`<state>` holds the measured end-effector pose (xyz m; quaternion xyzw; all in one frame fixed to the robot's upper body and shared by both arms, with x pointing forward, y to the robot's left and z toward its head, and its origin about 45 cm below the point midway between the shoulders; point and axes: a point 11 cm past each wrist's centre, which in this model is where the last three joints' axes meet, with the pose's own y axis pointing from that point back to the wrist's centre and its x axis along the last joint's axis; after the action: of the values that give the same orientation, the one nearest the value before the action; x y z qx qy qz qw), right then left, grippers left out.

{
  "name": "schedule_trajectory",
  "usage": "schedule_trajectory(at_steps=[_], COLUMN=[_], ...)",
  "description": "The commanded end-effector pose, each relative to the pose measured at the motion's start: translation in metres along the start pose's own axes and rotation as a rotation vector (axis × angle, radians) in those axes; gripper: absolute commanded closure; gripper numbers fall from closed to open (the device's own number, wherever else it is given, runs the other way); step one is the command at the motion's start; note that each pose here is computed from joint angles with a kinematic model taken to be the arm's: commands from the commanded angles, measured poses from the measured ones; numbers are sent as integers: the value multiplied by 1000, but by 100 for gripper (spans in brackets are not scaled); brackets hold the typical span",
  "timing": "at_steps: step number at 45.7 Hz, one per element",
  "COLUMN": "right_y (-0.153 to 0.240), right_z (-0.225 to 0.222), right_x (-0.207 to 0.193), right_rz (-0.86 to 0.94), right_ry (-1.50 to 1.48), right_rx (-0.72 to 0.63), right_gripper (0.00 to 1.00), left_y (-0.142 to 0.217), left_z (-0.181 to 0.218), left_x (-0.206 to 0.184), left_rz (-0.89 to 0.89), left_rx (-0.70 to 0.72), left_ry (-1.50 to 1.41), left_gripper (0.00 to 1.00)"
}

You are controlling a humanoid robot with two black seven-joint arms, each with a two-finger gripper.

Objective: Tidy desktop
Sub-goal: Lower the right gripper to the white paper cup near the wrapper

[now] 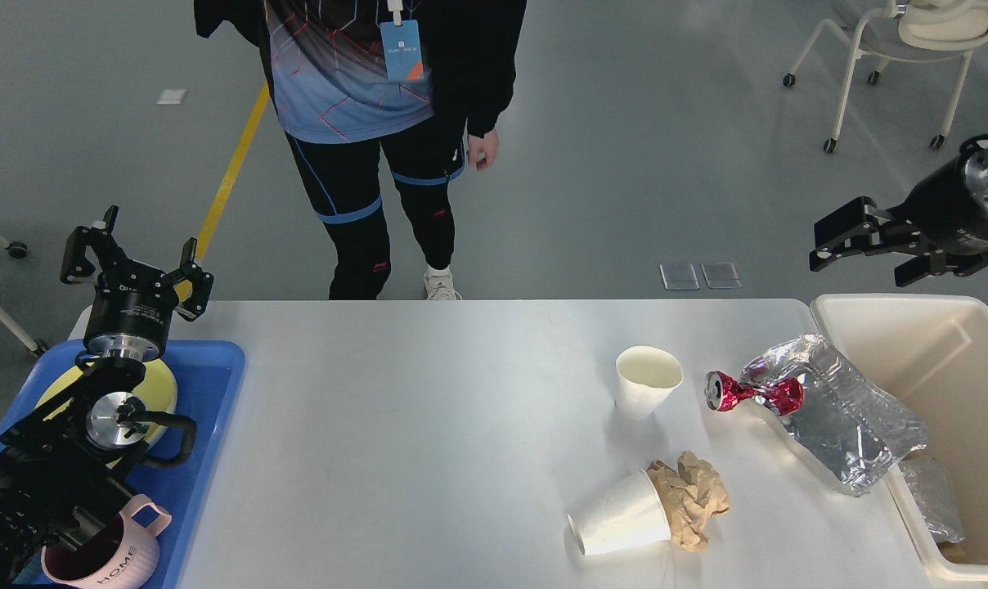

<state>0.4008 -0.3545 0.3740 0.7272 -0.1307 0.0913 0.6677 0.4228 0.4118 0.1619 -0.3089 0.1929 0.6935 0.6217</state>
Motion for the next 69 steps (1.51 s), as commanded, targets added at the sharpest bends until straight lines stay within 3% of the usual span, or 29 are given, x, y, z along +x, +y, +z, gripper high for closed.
schedule_trajectory(at_steps=[1,13,22,29,33,40,52,69], right_y=[41,83,84,88,79,34,-91,-177], right_z=[-47,-104,-123,-140,-133,-108,-59,-52], right_x=[16,24,15,11,6,-8,-41,-69], right_rz=[61,64,-17,-39,-46,-61,-75,-100], right_ry=[119,141,23,-140,-130,-156,-298,-378], right_rx=[36,36,-41,23,-15,-90,-169,-132], right_gripper=[0,0,0,0,0,0,0,0], left_y=[0,0,0,0,0,0,0,0], left_z=[0,0,0,0,0,0,0,0], left_x=[0,0,0,0,0,0,0,0], left_rz=[-1,0,0,0,0,0,0,0], left_rx=[0,0,0,0,0,0,0,0], left_ry=[1,0,0,0,0,0,0,0], left_gripper=[3,3,3,3,3,3,3,3])
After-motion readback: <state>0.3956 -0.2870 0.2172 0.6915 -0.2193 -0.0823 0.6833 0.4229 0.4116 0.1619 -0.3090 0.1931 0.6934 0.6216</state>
